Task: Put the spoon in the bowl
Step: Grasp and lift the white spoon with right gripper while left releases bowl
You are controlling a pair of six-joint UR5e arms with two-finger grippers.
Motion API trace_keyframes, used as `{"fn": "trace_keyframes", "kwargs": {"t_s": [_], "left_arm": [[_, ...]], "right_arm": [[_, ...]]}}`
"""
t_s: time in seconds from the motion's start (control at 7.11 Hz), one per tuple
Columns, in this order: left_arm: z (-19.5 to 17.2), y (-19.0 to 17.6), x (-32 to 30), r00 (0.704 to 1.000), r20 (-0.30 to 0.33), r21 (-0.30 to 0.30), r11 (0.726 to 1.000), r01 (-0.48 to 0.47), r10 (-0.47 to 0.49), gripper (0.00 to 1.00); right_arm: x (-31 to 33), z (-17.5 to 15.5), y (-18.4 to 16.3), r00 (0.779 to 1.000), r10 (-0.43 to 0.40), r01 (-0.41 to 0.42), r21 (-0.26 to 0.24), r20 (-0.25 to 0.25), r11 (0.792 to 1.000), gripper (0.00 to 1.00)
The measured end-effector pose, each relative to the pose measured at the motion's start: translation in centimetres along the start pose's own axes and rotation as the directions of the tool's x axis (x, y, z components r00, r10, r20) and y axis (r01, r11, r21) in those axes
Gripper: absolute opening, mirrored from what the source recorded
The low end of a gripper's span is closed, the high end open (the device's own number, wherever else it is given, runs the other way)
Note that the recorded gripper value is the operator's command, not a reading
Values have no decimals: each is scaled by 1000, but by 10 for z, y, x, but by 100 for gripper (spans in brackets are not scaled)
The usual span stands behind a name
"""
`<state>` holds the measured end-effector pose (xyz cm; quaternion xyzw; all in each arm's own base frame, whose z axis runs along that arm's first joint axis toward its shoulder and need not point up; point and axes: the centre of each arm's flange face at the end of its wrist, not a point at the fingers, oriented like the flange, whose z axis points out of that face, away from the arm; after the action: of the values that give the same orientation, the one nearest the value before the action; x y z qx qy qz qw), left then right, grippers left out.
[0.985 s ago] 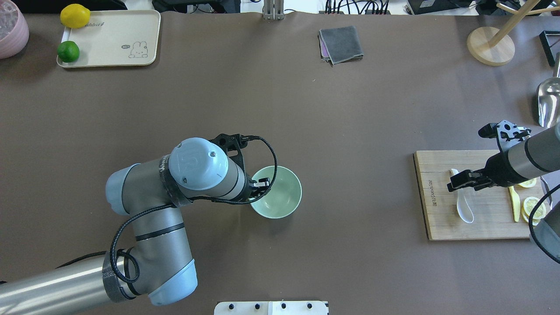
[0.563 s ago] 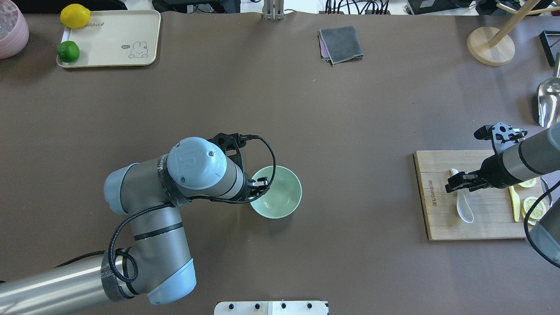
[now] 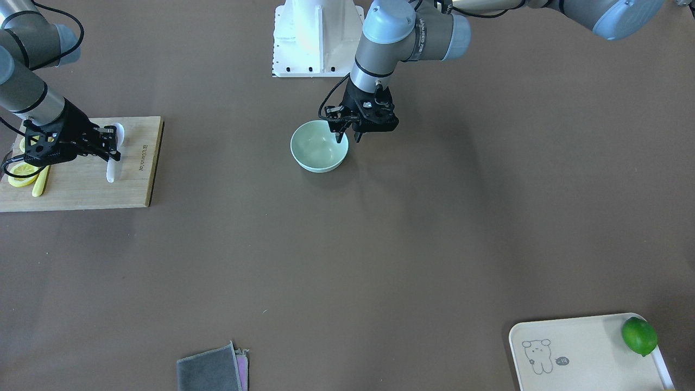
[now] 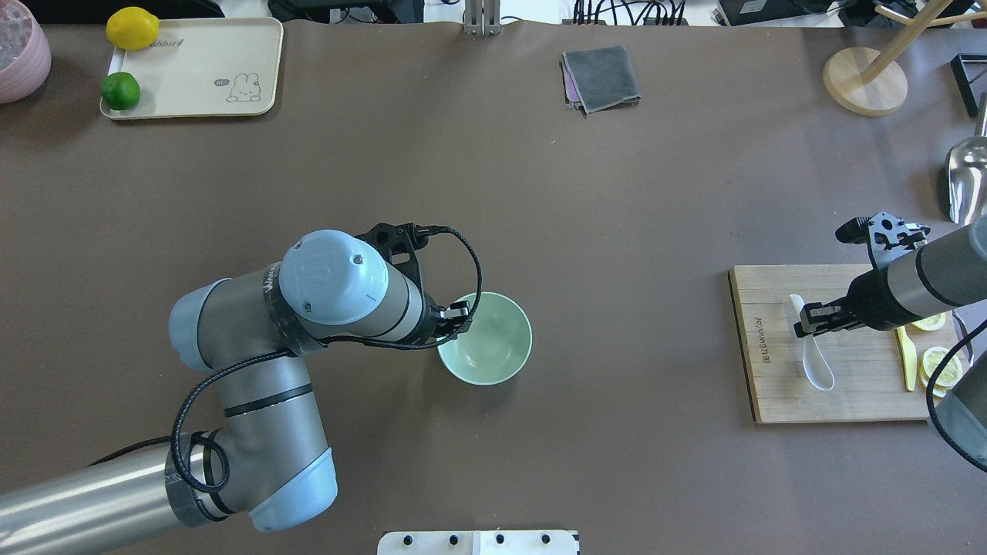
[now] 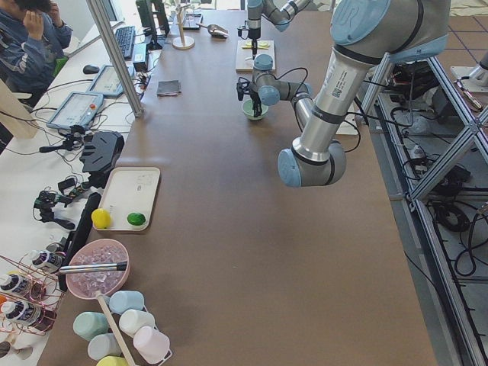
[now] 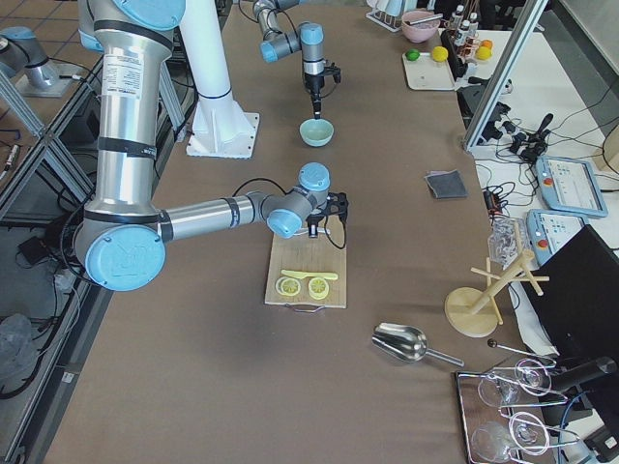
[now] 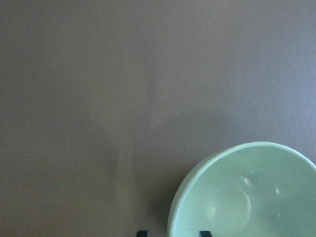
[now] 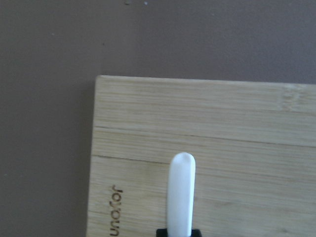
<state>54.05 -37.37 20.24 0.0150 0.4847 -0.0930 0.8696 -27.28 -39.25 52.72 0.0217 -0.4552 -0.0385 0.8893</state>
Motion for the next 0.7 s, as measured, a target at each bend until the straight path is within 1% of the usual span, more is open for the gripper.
{"fn": "trace_keyframes", "kwargs": {"t_s": [0.14, 0.28, 0.42, 0.56, 0.7], "left_arm": [[-20, -10, -16, 1000, -14, 6, 1000, -6, 6, 59], [-39, -23, -40, 999, -20, 1, 1000, -26, 26, 59], [-57, -37, -72, 998, -15, -10, 998, -58, 58, 60], [-70, -50, -108, 995, 0, -23, 995, -102, 102, 61], [-80, -64, -146, 989, 23, -35, 989, -146, 147, 61]], "right_arm": [[-20, -8, -6, 999, -22, 21, 19, 25, 1000, 0], [-56, -14, -21, 998, -29, 27, 38, 59, 999, 0], [-113, -13, -36, 996, -9, 4, 54, 92, 999, 0], [-189, -2, -41, 994, 21, -30, 75, 108, 997, 0], [-276, 10, -36, 992, 64, -75, 98, 110, 992, 0]]}}
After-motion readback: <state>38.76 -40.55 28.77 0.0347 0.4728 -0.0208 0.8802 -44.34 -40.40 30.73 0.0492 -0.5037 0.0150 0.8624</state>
